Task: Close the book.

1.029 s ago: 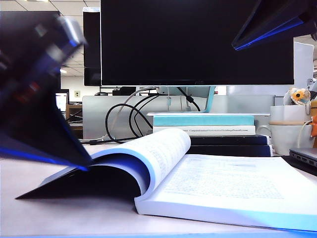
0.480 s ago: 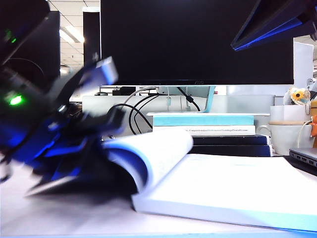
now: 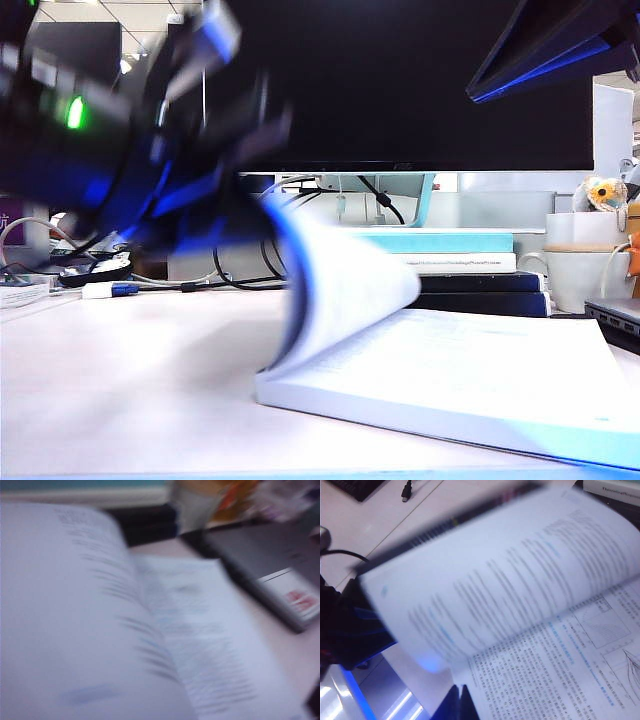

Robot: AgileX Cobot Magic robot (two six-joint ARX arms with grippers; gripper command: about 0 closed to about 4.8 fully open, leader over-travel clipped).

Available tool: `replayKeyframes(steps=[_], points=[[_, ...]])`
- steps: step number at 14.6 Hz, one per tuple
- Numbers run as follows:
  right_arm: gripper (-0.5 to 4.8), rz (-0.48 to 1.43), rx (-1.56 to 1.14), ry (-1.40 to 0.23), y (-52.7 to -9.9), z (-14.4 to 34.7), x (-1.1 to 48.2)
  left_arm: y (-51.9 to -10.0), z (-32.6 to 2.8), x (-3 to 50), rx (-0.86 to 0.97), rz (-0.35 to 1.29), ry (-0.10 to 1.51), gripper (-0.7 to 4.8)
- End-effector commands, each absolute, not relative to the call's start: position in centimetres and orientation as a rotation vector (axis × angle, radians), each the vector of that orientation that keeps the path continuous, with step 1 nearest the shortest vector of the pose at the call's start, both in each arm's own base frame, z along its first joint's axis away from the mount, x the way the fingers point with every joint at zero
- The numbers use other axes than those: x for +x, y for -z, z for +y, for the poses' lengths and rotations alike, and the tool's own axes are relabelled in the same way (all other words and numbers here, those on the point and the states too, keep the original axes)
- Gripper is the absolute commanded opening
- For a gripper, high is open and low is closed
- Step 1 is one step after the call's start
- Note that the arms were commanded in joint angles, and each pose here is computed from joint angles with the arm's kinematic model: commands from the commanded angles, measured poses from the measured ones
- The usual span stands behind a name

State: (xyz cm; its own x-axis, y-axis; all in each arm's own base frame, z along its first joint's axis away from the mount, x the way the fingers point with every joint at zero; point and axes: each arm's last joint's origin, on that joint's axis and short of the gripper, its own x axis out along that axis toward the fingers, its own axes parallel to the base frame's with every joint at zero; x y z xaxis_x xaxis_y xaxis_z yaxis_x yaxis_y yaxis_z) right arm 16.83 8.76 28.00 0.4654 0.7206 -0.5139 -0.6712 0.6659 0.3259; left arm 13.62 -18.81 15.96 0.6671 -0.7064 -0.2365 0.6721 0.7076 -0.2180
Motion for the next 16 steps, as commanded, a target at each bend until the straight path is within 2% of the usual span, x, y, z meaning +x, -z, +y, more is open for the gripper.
replayKeyframes(steps=[1,3,6,9,11,14,16], points=[[-0.02,0.654,0.081,-0.859,-28.3,8.8,16.9,-18.3,-19.8,13.9,-0.137,0.273,0.932,-0.06],[-0.01,0.691,0.102,-0.848,-28.1,8.7,16.8,-19.6,-20.6,14.0,-0.137,0.299,1.064,-0.06],[-0.02,0.730,0.083,-0.787,-27.7,8.5,16.6,-20.4,-21.2,14.4,-0.074,0.318,1.086,-0.06],[-0.02,0.717,0.046,-0.680,-27.8,8.3,16.8,-22.2,-19.2,16.4,-0.040,0.376,0.968,-0.06],[-0.02,0.716,0.039,-0.657,-27.8,8.2,16.9,-24.1,-17.2,17.1,-0.051,0.346,0.901,-0.06],[-0.02,0.693,0.009,-0.568,-27.9,8.0,17.0,-28.1,-12.4,17.1,0.018,0.323,0.749,-0.06],[-0.02,0.670,-0.005,-0.520,-28.1,7.8,17.0,-29.2,-9.9,16.6,0.051,0.305,0.664,-0.06]])
